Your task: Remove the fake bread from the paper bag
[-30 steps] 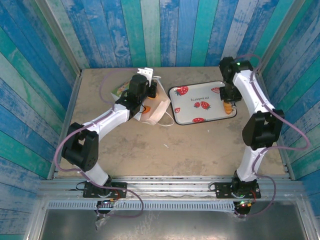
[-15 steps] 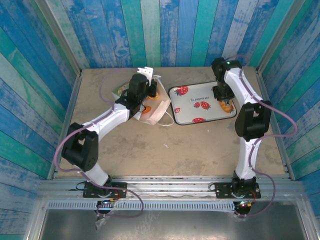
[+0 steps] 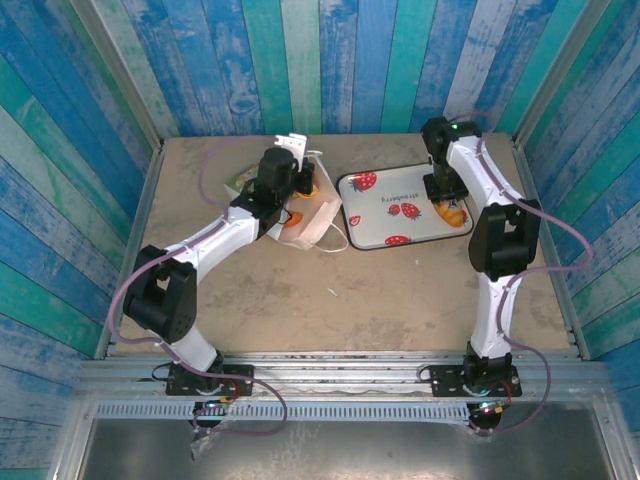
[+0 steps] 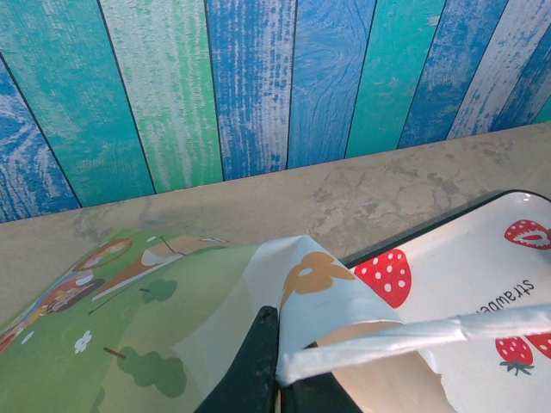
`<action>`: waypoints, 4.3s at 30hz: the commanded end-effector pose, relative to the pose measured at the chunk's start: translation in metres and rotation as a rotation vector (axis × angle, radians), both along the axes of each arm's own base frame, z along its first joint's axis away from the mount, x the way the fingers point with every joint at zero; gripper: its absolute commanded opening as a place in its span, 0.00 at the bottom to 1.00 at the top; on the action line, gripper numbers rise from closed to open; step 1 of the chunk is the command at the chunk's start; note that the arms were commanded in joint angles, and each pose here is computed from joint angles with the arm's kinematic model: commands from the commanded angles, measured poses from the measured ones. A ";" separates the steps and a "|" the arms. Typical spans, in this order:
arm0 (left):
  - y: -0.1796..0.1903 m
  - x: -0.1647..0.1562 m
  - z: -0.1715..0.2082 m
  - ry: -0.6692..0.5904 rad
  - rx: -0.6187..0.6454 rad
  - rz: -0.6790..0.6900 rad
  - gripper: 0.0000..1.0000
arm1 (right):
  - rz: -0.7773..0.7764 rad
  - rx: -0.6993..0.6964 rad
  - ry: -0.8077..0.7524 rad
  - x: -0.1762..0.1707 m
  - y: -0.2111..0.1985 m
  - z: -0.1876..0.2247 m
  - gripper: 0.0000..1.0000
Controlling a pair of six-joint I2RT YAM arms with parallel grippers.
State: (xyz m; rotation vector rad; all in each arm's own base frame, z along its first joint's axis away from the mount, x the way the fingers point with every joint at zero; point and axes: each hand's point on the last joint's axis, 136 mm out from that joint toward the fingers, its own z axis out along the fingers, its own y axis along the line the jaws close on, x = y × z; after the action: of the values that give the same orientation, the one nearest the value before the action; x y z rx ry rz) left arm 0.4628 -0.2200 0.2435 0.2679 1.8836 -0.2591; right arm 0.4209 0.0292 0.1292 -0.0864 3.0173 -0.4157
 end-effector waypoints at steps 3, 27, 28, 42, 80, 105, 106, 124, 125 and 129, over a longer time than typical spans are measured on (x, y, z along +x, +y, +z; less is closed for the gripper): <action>-0.001 -0.002 0.053 -0.109 -0.057 -0.008 0.01 | -0.002 0.024 -0.069 -0.006 0.002 0.033 0.44; -0.004 -0.002 0.052 -0.094 -0.087 -0.016 0.01 | 0.129 0.688 -0.303 -0.086 0.097 0.114 0.27; -0.004 -0.002 0.053 -0.092 -0.088 -0.017 0.01 | 0.137 0.721 -0.308 -0.093 0.102 0.116 0.27; -0.007 0.007 0.043 -0.051 -0.103 0.005 0.01 | 0.313 0.893 -0.327 -0.153 0.193 0.134 0.29; -0.012 0.009 0.028 -0.009 -0.083 -0.014 0.00 | 0.443 0.427 -0.319 -0.060 0.266 0.066 0.42; -0.014 0.010 0.026 -0.002 -0.092 -0.020 0.00 | 0.467 0.448 -0.274 -0.049 0.268 0.054 0.32; -0.014 0.011 0.026 -0.003 -0.091 -0.017 0.00 | 0.467 0.455 -0.275 -0.051 0.268 0.056 0.31; -0.010 0.017 0.018 0.023 -0.109 0.033 0.00 | 0.429 0.600 -0.315 -0.091 0.255 0.096 0.25; -0.009 0.017 0.017 0.025 -0.109 0.036 0.00 | 0.426 0.614 -0.309 -0.094 0.254 0.097 0.25; -0.009 0.017 0.018 0.023 -0.110 0.039 0.00 | 0.412 0.681 -0.278 -0.110 0.250 0.100 0.24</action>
State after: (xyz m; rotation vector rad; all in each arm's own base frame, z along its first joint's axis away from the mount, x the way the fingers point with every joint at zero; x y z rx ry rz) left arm 0.4677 -0.2257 0.2559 0.1886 1.9155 -0.3358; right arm 0.3199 0.2780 0.2152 -0.5537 2.6173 0.4718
